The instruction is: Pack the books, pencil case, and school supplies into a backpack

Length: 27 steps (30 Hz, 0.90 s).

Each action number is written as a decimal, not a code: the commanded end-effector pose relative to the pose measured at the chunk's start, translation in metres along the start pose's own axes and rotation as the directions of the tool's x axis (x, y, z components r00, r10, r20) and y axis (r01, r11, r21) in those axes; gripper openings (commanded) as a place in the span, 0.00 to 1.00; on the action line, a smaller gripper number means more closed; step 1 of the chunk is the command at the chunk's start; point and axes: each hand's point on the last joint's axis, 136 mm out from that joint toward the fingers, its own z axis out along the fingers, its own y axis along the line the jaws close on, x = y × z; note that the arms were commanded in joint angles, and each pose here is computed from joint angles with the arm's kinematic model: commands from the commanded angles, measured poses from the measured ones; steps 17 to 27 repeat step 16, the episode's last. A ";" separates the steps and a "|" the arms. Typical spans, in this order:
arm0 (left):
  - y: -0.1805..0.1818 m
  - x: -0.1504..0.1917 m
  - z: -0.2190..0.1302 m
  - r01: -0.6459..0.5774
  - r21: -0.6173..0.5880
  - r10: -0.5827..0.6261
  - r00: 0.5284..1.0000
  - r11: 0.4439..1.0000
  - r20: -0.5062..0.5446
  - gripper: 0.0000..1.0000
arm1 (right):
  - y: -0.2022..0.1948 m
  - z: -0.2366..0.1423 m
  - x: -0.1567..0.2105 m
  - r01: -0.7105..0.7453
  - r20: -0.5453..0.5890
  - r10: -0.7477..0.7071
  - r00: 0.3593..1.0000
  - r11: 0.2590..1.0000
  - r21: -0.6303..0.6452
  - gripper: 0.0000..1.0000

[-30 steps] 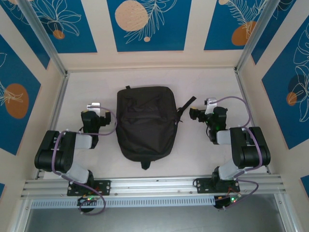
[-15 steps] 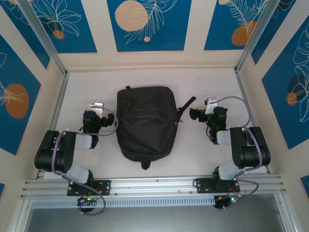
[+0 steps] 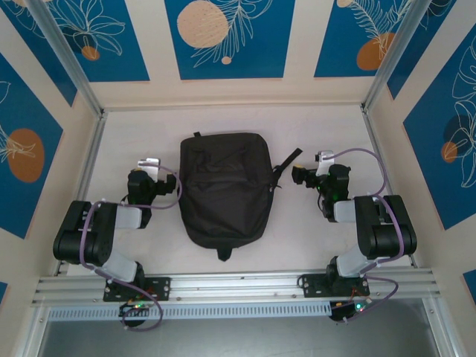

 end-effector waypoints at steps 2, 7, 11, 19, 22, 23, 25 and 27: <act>0.002 -0.009 0.002 -0.008 0.008 0.008 1.000 1.000 0.022 1.00 | -0.004 -0.002 -0.006 0.016 0.021 -0.016 1.000 1.000 0.016 0.99; 0.001 -0.009 0.002 -0.008 0.008 0.008 1.000 1.000 0.022 1.00 | -0.004 -0.002 -0.006 0.016 0.022 -0.016 1.000 1.000 0.016 0.99; 0.001 -0.009 0.004 -0.007 0.014 0.007 1.000 1.000 0.014 1.00 | -0.004 -0.002 -0.006 0.016 0.020 -0.016 1.000 1.000 0.016 0.99; 0.001 -0.009 0.003 -0.005 0.016 0.005 1.000 1.000 0.020 1.00 | -0.004 -0.002 -0.006 0.016 0.022 -0.016 1.000 1.000 0.017 0.99; 0.001 -0.009 0.003 -0.005 0.016 0.005 1.000 1.000 0.020 1.00 | -0.004 -0.002 -0.006 0.016 0.022 -0.016 1.000 1.000 0.017 0.99; 0.001 -0.009 0.003 -0.005 0.016 0.005 1.000 1.000 0.020 1.00 | -0.004 -0.002 -0.006 0.016 0.022 -0.016 1.000 1.000 0.017 0.99; 0.001 -0.009 0.003 -0.005 0.016 0.005 1.000 1.000 0.020 1.00 | -0.004 -0.002 -0.006 0.016 0.022 -0.016 1.000 1.000 0.017 0.99; 0.001 -0.009 0.003 -0.005 0.016 0.005 1.000 1.000 0.020 1.00 | -0.004 -0.002 -0.006 0.016 0.022 -0.016 1.000 1.000 0.017 0.99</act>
